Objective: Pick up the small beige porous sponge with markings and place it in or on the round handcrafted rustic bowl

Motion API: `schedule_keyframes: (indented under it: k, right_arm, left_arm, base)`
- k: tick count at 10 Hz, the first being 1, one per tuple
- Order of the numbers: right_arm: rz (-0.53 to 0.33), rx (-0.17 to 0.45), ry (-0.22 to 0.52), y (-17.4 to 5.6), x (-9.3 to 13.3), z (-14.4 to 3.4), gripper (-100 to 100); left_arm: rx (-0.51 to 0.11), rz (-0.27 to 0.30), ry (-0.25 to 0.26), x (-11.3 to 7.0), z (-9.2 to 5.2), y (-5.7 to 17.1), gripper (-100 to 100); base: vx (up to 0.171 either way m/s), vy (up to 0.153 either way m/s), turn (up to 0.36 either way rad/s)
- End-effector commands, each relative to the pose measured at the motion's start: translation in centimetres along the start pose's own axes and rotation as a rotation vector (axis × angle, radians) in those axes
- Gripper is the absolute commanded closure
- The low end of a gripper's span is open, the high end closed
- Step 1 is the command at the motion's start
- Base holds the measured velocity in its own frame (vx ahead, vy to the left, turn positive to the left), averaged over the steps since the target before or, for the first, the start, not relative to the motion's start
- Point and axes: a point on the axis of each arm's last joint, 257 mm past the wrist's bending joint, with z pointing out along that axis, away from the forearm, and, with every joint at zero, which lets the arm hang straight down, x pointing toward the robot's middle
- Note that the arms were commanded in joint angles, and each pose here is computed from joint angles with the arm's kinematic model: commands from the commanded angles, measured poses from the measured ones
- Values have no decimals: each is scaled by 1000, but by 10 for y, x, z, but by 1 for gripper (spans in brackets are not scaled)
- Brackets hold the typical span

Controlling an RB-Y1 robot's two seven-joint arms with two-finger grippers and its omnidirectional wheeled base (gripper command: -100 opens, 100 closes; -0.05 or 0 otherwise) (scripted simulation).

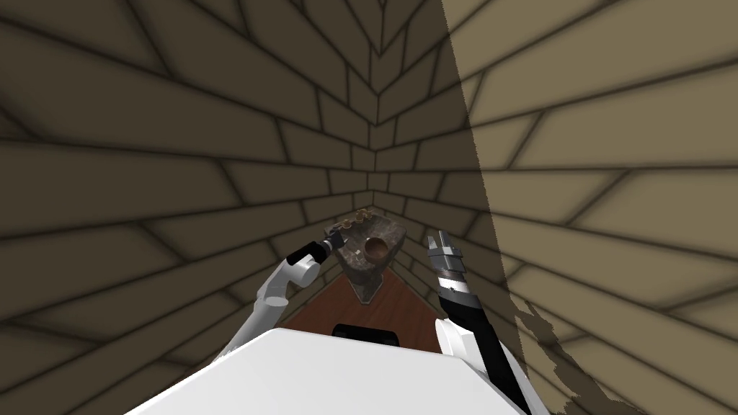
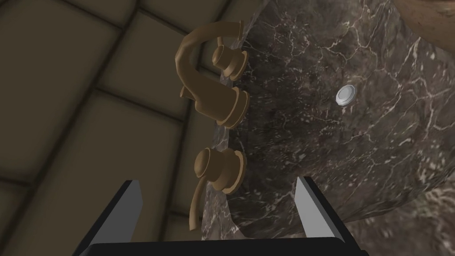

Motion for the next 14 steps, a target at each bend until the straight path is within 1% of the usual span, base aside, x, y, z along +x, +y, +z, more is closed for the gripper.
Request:
schedule_keyframes:
  k: [1,2,3,5,6,8,9,10,11,12,14]
  right_arm:
    - [0,0,0,0,0,0,0]
    - [0,0,0,0,0,0,0]
    - [0,0,0,0,0,0,0]
    - [0,0,0,0,0,0,0]
    - [0,0,0,0,0,0,0]
    - [0,0,0,0,0,0,0]
    - [0,0,0,0,0,0,0]
    - [0,0,0,0,0,0,0]
    - [0,0,0,0,0,0,0]
    - [0,0,0,0,0,0,0]
    - [0,0,0,0,0,0,0]
  left_arm:
    - [-44,-23,-8,1,2,10,-100]
    - [-66,-23,-20,-2,1,16,-100]
    - [-91,-62,-3,8,7,18,-100]
    - [-138,-61,-29,2,5,30,-100]
    - [-162,-97,-13,13,11,32,-100]
    - [-208,-95,-41,6,8,44,-100]
    - [-240,-127,-32,16,12,48,-100]
    - [-267,-125,-49,12,11,55,-100]
    - [-277,-124,-55,10,10,57,-100]
    - [-312,-151,-51,19,13,62,-100]
    - [-343,-149,-71,15,10,70,-100]
  base:
    - [-4,93,-115]
    - [-7,42,2]
    - [-10,70,-128]
    - [-8,66,-51]
    - [-9,68,-160]
    - [-6,56,-30]
    - [1,57,-132]
    - [-5,64,-102]
    - [-2,39,6]
    - [-2,60,-120]
    - [-7,51,-46]
